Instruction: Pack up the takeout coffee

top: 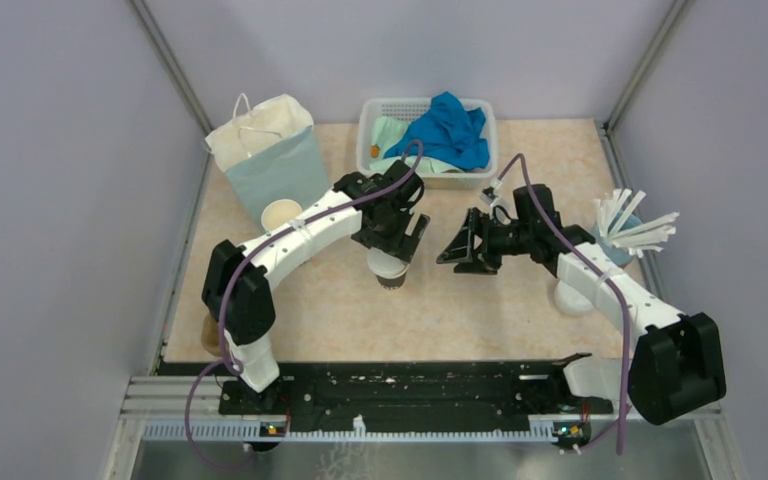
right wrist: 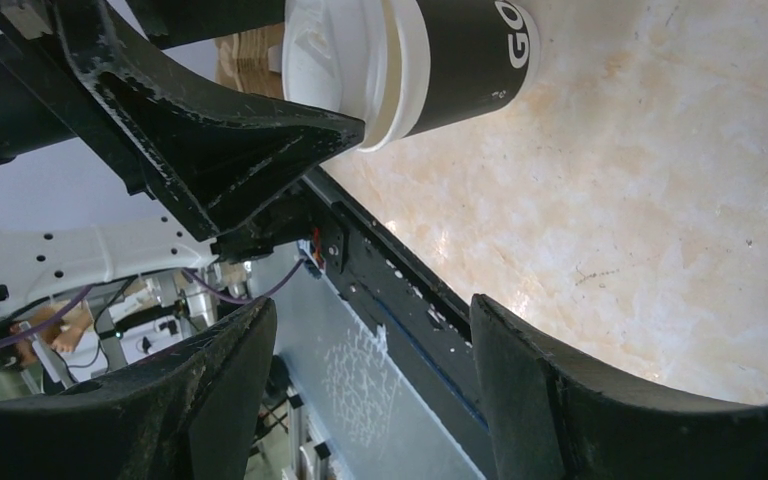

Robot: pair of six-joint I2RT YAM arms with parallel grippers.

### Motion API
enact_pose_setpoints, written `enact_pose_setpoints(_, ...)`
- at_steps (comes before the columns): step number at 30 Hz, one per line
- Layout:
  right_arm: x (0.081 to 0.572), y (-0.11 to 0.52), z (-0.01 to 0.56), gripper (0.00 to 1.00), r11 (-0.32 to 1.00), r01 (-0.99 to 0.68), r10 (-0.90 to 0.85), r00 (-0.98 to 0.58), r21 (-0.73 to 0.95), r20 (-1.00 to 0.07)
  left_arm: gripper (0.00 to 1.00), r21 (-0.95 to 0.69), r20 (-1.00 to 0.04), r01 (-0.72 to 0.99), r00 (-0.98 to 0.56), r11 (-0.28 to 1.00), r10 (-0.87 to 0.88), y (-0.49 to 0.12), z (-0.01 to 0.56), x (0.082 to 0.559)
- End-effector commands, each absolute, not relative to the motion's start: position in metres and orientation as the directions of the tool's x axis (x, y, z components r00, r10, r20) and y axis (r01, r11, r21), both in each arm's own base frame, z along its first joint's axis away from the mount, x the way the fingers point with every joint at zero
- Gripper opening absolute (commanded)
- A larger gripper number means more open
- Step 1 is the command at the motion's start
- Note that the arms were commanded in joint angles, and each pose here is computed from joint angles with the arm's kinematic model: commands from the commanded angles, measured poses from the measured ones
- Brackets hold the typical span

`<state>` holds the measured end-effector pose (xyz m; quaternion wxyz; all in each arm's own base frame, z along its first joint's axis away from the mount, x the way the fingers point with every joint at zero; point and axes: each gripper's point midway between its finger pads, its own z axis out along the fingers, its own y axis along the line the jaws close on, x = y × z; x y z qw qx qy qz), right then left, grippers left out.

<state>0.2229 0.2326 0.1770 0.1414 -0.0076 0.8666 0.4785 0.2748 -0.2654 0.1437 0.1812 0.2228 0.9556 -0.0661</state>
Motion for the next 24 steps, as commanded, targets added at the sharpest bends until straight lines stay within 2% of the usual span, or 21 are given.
enact_pose_setpoints(1,0.219,0.237,0.183,0.70,0.521,-0.199,0.098,-0.952,0.830,-0.290,0.94,-0.058,-0.394,0.454,-0.829,0.889,0.397,-0.273,0.144,0.276)
enact_pose_setpoints(15,0.219,0.238,0.178,0.70,0.519,-0.199,0.089,-0.955,0.831,-0.284,0.97,-0.054,-0.407,0.460,-0.821,0.886,0.401,-0.278,0.147,0.280)
enact_pose_setpoints(24,0.227,0.242,0.174,0.72,0.515,-0.190,0.080,-0.960,0.836,-0.268,0.98,-0.095,-0.486,0.429,-0.807,0.899,0.334,-0.277,0.207,0.278)
